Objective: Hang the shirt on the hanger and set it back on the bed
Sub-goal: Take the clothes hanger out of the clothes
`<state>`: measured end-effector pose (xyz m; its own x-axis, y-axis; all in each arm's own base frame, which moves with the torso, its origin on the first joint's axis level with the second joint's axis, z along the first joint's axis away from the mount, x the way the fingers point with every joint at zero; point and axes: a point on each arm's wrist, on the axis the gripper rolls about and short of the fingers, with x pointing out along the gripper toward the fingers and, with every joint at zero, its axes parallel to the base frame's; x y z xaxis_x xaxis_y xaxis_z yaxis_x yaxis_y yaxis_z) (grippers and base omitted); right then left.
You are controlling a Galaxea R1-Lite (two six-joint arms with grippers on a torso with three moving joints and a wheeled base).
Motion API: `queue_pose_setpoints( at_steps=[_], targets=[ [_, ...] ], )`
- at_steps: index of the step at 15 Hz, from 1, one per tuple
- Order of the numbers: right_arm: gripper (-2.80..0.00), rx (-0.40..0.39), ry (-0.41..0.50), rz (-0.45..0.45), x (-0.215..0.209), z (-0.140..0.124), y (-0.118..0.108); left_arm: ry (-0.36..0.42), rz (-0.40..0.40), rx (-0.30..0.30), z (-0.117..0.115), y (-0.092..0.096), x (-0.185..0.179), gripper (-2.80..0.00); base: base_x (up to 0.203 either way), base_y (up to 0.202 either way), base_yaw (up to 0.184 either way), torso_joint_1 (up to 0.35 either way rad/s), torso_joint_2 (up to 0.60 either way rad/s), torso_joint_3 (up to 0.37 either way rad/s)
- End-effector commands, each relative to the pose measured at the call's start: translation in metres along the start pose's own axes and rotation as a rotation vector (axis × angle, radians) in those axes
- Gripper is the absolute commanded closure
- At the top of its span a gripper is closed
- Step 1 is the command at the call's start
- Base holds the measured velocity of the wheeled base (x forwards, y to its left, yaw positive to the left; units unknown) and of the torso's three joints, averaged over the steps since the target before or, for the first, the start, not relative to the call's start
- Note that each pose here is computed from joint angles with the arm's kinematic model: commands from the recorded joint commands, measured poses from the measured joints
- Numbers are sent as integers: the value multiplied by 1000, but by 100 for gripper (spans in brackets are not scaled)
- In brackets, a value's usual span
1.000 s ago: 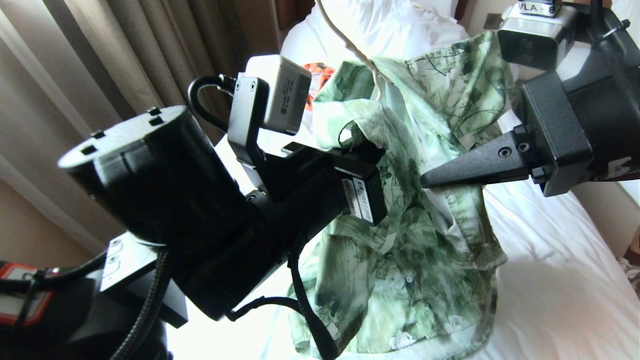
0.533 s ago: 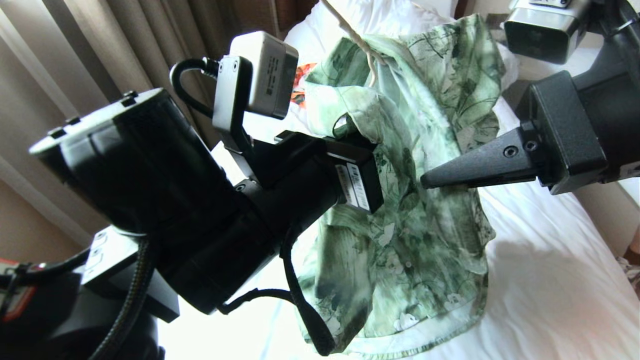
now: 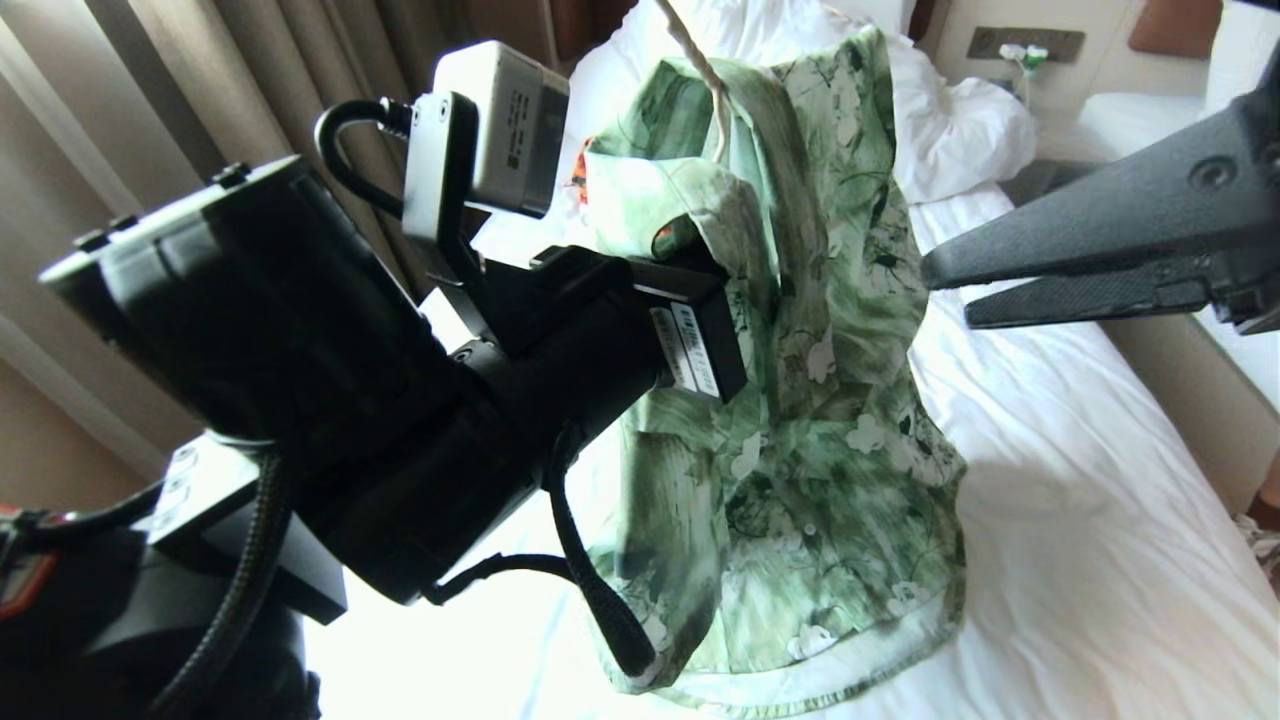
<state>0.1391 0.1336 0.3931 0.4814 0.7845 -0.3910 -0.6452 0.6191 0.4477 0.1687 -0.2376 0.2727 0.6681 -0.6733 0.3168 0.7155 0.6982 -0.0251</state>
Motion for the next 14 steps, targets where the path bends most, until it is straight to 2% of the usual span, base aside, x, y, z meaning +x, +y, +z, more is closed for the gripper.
queue_pose_setpoints(
  at_steps=[1, 2, 3, 5, 9, 12, 14],
  targets=[
    [-280, -33, -39, -9, -11, 3, 4, -6, -1, -1, 1, -1, 0, 0, 0, 0, 0, 0, 0, 0],
    [-280, -75, -57, -21, -13, 5, 5, 4, -4, -2, 0, -1, 0, 0, 0, 0, 0, 0, 0, 0],
    [0, -93, -72, -22, -15, 7, 6, 12, -5, 0, -1, -2, 0, 0, 0, 0, 0, 0, 0, 0],
    [0, -136, -108, -33, -18, 13, 10, 26, -7, 2, 1, -3, 1, 0, 0, 0, 0, 0, 0, 0],
    [0, -371, -182, -124, -2, 20, 21, 18, -13, 0, 10, -4, 2, 0, 0, 0, 0, 0, 0, 0],
    [0, -535, -228, -144, 13, 23, 33, 40, -15, 2, 6, -4, 3, 0, 0, 0, 0, 0, 0, 0],
    [0, -607, -251, -165, 18, 24, 37, 65, -22, 4, 8, -5, 0, 0, 0, 0, 0, 0, 0, 0]
  ],
)
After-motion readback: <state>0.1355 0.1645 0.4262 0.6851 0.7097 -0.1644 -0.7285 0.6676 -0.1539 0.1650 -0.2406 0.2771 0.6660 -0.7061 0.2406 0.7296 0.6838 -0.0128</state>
